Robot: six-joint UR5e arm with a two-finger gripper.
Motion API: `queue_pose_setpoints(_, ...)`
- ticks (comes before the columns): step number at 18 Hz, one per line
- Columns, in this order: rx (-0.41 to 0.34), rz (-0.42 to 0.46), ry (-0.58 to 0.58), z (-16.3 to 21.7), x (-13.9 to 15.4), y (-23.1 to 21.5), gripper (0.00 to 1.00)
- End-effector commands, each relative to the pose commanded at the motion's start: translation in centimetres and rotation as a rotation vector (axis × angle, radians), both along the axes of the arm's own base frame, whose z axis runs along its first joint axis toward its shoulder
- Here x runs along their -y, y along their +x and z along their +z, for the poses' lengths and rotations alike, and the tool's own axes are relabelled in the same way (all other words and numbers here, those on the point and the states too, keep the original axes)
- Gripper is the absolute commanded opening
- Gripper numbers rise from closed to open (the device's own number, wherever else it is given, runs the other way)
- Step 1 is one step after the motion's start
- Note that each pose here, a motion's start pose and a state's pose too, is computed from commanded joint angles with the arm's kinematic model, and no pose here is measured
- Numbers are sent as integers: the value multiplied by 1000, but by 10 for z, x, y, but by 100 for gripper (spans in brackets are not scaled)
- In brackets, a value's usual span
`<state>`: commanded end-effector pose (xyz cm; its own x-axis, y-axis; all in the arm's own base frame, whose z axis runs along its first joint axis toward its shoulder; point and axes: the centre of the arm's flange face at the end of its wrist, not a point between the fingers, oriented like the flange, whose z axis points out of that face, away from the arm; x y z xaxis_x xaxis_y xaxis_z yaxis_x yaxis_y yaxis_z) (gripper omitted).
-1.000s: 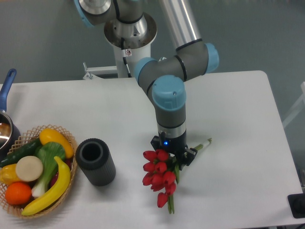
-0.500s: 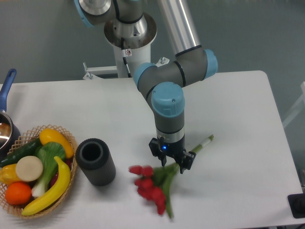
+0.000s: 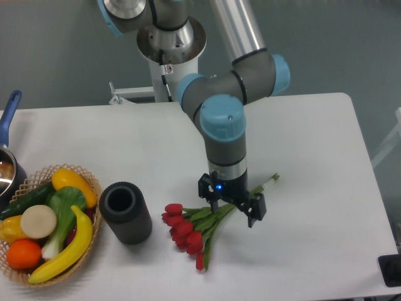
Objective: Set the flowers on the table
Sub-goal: 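Open the gripper to release the tulips onto the table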
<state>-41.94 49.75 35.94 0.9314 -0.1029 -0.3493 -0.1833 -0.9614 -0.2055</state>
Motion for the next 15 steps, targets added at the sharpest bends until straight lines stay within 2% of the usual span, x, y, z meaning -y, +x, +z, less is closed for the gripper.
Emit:
queue_pose_setpoints(2, -16, -92, -52, 12, 18, -5, 100)
queue_pose_setpoints(5, 8, -168, -120, 40, 55, -11, 100)
queue_pose_setpoints(7, 15, -221, -151, 54, 65, -7, 100)
queue_pose_setpoints(12, 24, -252, -185, 79, 107, -16, 100)
queue_pose_setpoints(15, 8, -275, -181, 87, 113, -17, 100)
